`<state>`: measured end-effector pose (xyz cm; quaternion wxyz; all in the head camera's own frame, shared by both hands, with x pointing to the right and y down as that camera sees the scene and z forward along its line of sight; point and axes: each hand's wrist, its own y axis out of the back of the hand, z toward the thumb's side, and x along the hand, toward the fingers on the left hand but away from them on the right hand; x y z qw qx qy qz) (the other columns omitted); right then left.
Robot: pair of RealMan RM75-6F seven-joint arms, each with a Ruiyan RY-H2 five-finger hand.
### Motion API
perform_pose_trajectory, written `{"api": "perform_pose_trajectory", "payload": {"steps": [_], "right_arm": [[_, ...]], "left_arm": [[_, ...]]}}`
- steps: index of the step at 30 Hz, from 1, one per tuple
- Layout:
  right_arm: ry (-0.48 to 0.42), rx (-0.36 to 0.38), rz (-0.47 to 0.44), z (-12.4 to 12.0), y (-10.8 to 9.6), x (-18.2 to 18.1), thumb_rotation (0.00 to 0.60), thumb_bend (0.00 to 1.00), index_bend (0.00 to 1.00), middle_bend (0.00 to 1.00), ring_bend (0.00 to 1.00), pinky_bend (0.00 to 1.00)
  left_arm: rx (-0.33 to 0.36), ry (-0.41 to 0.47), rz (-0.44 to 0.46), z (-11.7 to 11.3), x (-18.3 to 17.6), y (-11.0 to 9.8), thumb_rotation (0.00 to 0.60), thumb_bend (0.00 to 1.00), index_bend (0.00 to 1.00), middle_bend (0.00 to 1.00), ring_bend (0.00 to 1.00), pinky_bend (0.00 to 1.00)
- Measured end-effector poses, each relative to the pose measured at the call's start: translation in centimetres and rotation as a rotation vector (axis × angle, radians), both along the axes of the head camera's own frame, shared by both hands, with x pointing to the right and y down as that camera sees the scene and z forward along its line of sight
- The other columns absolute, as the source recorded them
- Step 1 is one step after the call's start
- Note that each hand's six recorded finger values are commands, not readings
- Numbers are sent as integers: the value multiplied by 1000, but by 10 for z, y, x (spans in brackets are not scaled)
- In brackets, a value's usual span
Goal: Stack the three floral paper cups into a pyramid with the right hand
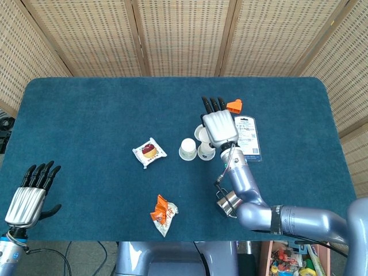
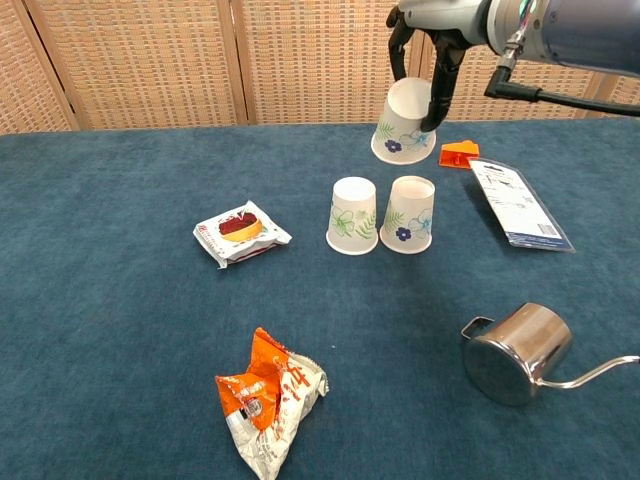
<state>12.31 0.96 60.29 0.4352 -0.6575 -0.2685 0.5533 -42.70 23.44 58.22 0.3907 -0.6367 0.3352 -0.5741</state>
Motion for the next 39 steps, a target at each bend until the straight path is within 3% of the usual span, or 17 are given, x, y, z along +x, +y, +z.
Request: {"api": "perform_pose_trajectory", "payload": {"steps": [11, 20, 28, 39], "right_arm": [[-19, -119, 55, 17, 5, 5, 600, 42, 556, 60, 0, 0], [-24, -137, 44, 12, 2, -2, 600, 42, 555, 59, 0, 0], [-13, -202, 45, 16, 2, -9, 600, 42, 555, 58, 0, 0], [8, -208, 44, 26, -7, -12, 600, 42, 555, 47, 0, 0]], "left_arm": [[-7, -5, 2, 3, 1, 0, 600, 199, 0, 0, 0, 0], [-4, -4, 6, 2, 2, 1, 600, 199, 0, 0, 0, 0], [1, -7, 4, 1, 2, 1, 600, 199, 0, 0, 0, 0], [-8, -17, 4, 4, 2, 1, 600, 199, 0, 0, 0, 0]]}}
